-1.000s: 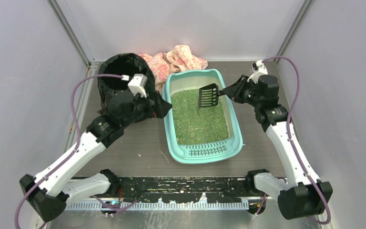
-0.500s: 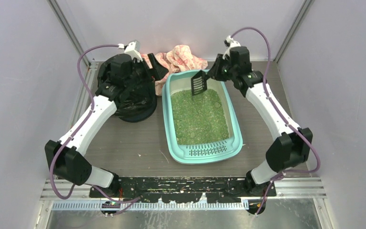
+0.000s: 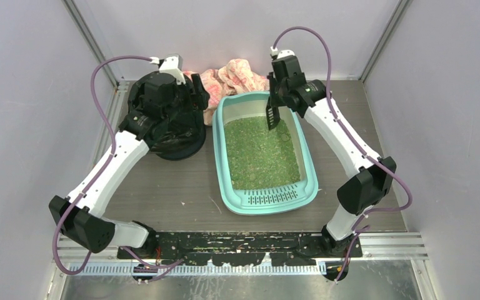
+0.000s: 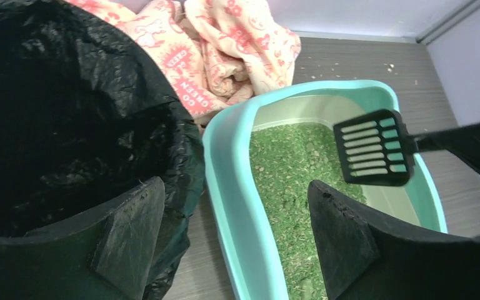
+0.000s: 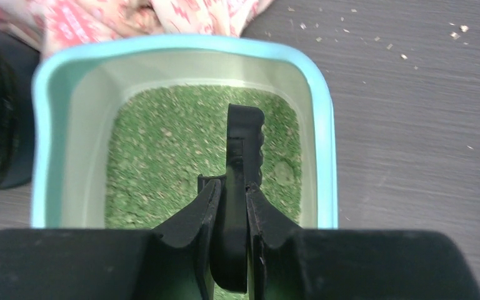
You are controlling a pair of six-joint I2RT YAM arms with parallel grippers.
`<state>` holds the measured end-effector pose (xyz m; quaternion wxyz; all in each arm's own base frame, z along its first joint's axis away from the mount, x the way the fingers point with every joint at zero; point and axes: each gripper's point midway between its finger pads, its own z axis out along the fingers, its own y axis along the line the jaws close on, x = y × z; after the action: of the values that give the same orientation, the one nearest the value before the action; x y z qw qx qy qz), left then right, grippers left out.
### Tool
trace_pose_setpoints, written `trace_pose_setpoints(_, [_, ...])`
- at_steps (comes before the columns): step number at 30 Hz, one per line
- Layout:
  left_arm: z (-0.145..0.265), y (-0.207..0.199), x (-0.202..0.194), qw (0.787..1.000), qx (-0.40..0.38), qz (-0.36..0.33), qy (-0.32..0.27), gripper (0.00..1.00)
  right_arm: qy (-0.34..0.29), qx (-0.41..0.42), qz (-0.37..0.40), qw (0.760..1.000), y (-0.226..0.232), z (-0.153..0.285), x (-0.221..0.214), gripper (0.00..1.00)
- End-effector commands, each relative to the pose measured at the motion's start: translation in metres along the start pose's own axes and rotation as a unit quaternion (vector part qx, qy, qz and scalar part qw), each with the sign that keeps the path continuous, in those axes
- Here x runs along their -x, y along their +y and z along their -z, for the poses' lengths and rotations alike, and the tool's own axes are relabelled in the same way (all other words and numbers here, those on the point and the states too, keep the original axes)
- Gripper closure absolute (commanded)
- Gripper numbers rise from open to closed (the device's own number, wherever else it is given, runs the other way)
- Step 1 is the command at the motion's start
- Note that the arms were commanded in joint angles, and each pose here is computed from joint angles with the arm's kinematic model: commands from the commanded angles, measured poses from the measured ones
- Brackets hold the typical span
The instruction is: Clean the litter box
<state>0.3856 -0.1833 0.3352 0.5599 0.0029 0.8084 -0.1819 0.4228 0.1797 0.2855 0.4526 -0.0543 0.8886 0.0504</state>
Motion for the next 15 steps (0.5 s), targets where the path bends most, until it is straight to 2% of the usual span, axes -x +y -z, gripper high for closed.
trace_pose_setpoints(1, [0.014, 0.011, 0.025, 0.999, 0.03, -0.004, -0.041, 0.16, -0.009, -0.061, 0.059, 0.996, -0.009, 0.014, -0.005, 0.99])
trace_pose_setpoints(6, [0.012, 0.007, 0.022, 0.999, 0.022, -0.001, -0.037, 0.17, 0.006, -0.125, 0.119, 0.985, -0.012, 0.014, -0.023, 0.99])
trace_pose_setpoints(15, [0.005, 0.004, 0.014, 0.999, 0.015, 0.002, -0.029, 0.17, 0.03, -0.189, 0.186, 0.964, -0.013, 0.0, -0.045, 0.99])
